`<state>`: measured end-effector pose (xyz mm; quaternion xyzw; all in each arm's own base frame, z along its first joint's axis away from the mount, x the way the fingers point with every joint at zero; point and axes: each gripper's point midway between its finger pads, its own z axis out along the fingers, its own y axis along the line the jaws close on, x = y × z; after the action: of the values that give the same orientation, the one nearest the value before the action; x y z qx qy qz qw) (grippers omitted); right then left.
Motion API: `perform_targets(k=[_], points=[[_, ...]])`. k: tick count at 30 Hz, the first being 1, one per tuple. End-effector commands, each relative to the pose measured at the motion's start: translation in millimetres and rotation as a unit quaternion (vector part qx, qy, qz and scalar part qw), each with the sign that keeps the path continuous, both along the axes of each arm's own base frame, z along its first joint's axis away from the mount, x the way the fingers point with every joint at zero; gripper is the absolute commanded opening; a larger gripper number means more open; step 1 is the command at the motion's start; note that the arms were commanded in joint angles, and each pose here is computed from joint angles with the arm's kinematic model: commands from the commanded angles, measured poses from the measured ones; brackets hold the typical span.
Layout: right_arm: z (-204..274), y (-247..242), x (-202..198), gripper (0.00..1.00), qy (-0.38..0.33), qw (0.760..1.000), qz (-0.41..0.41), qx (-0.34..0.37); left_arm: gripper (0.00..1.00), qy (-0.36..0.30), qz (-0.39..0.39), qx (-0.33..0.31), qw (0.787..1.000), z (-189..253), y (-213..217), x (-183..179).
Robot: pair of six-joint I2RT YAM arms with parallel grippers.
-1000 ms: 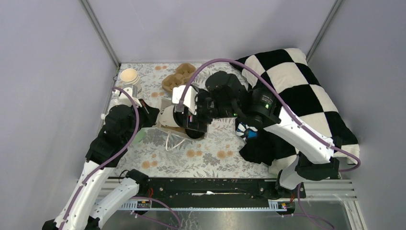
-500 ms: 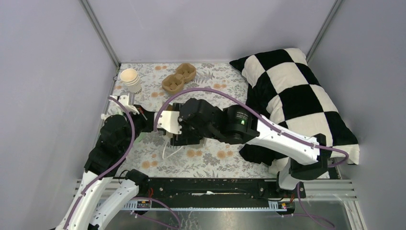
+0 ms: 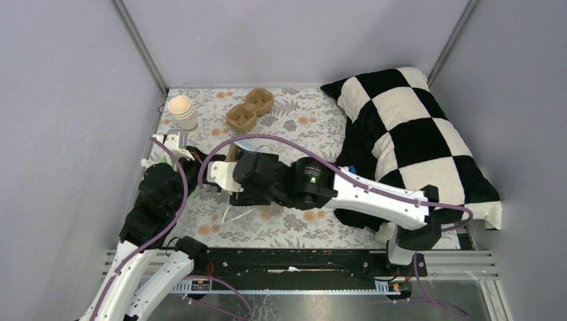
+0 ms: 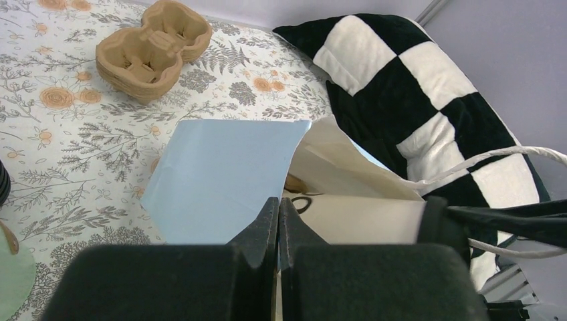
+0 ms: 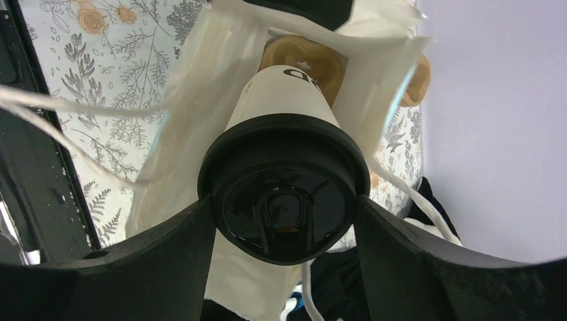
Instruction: Pack the takeout coffee
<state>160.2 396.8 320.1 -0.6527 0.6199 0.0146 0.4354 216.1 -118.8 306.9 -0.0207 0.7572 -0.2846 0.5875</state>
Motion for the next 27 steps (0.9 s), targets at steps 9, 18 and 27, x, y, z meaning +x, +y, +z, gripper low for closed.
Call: perform_targets(k=[9, 18, 27], points=[[-14.0, 35.9, 16.5, 0.47, 0.001, 0.991, -0.112, 0.070, 0.00, -0.041, -0.024, -0.020, 0.999, 25.3, -6.9, -3.8], [-32.8, 36.9, 27.1, 0.46, 0.018, 0.977, -0.159, 0.143, 0.00, -0.050, -0.034, -0.024, 0.998, 24.7, -6.0, -14.2], [-36.5, 31.5, 44.2, 0.47, 0.034, 0.964, -0.176, 0.197, 0.00, -0.045, -0.043, -0.032, 0.998, 19.6, -7.5, -20.7]])
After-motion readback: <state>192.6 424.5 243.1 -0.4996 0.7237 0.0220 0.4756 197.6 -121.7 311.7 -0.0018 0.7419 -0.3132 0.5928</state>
